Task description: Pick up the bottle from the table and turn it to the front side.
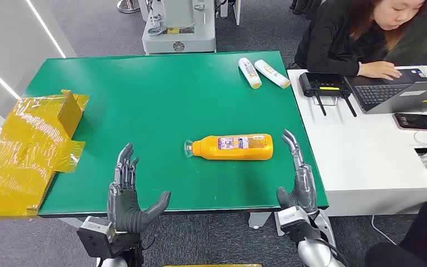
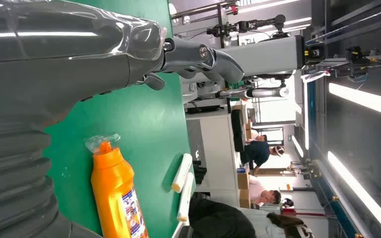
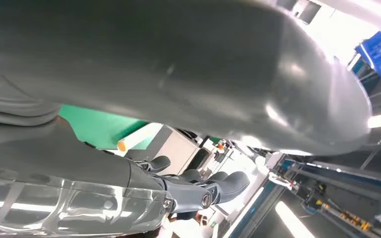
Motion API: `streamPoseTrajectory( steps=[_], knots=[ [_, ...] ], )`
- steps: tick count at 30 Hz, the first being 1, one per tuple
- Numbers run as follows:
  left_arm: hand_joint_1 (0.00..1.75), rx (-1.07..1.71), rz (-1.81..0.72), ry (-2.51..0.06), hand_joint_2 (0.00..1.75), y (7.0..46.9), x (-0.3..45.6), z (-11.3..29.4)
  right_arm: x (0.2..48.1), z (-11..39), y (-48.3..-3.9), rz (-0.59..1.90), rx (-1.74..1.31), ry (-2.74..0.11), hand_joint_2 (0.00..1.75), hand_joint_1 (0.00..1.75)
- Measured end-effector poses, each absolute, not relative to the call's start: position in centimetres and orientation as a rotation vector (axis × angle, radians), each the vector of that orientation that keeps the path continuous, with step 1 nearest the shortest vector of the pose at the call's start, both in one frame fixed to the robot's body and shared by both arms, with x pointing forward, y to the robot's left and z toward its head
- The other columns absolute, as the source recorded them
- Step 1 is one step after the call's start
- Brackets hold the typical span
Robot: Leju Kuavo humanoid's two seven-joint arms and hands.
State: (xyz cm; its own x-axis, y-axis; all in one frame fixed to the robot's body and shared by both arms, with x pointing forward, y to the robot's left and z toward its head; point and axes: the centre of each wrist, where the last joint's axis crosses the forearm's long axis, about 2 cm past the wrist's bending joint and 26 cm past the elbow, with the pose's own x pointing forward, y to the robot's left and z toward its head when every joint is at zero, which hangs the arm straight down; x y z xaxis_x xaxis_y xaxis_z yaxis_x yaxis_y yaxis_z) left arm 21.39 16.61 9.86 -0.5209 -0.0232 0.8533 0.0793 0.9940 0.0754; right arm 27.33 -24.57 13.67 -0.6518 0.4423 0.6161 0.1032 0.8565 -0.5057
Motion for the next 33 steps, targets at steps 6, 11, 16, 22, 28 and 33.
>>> streamPoseTrajectory(
  steps=[6, 11, 16, 22, 28, 33],
  knots=[
    [0.0, -0.09, -0.137, -2.137, 1.75, 16.5, 22.5, 9.6, 32.1, 15.1, -24.7, 0.768, -0.495, -2.158, 0.0, 0.0],
    [0.0, -0.136, -0.161, -2.144, 1.75, 16.2, 23.5, 9.5, 36.8, 16.6, -24.0, 1.053, -0.535, -1.969, 0.0, 0.0],
    [0.0, -0.161, -0.183, -2.146, 1.75, 16.0, 24.4, 9.5, 40.9, 18.1, -23.3, 1.269, -0.566, -1.803, 1.31, 0.0],
    [0.0, -0.166, -0.195, -2.127, 1.75, 16.0, 24.7, 9.5, 43.3, 19.0, -23.1, 1.338, -0.58, -1.71, 1.75, 0.0],
    [0.0, -0.17, -0.2, -2.102, 1.75, 15.9, 24.8, 9.4, 44.7, 19.8, -22.9, 1.439, -0.535, -1.526, 1.75, 0.0],
    [0.0, -0.182, -0.212, -2.071, 1.75, 15.9, 24.5, 9.3, 45.9, 20.4, -23.3, 1.442, -0.449, -1.358, 1.75, 0.0]
  ],
)
